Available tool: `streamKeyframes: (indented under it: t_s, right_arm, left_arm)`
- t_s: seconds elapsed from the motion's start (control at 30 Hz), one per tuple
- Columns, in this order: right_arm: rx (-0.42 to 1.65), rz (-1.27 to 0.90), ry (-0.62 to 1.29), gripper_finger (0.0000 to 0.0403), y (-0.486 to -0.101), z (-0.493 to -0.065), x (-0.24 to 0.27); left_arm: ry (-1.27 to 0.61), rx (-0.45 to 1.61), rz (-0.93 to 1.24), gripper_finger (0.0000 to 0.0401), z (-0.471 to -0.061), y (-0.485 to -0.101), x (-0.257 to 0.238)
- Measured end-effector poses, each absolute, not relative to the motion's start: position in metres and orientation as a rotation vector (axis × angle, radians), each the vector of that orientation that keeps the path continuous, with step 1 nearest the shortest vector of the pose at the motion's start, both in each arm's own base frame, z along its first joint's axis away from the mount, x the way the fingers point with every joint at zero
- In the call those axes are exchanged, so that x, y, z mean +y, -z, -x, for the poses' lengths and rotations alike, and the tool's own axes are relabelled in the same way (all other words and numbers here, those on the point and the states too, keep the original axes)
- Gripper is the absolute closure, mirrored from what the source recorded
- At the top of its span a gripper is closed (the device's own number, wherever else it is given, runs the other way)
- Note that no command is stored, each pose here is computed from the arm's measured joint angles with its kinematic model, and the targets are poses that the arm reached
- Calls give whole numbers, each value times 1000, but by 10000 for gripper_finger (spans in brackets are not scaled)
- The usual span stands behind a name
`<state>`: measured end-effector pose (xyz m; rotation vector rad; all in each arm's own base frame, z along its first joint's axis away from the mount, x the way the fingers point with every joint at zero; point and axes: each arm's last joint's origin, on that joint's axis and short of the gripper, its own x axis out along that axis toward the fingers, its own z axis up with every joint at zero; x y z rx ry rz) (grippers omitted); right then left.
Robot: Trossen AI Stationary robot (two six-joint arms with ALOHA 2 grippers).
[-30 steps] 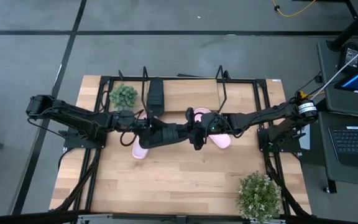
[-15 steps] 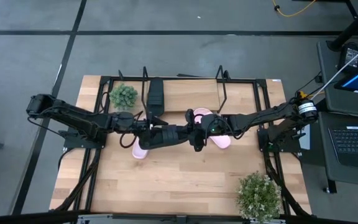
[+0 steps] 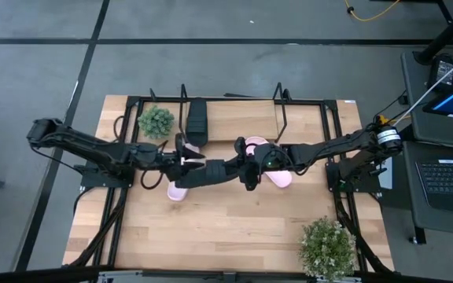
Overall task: Pick and place slides into the shelf
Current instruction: Put the black slide on the shelf
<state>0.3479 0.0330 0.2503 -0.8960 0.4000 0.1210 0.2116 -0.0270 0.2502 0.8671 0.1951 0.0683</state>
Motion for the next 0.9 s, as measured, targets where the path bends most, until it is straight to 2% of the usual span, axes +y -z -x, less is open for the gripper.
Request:
streamKeyframes:
  t_s: [0.17,0.57,0.73,0.9]
  right_arm:
    - [428,905,-85,402,-248,-348,32]
    - [596,1023,263,402,-250,-344,23]
    - [616,1045,414,402,-267,-346,22]
    - [602,1025,519,402,-285,-350,21]
  left_arm:
    - [-67,137,-818,277,-199,-262,-30]
    - [-22,143,-646,277,-183,-265,-44]
    - [-33,178,-658,277,-181,-261,-48]
    - [-21,182,-570,277,-180,-260,-52]
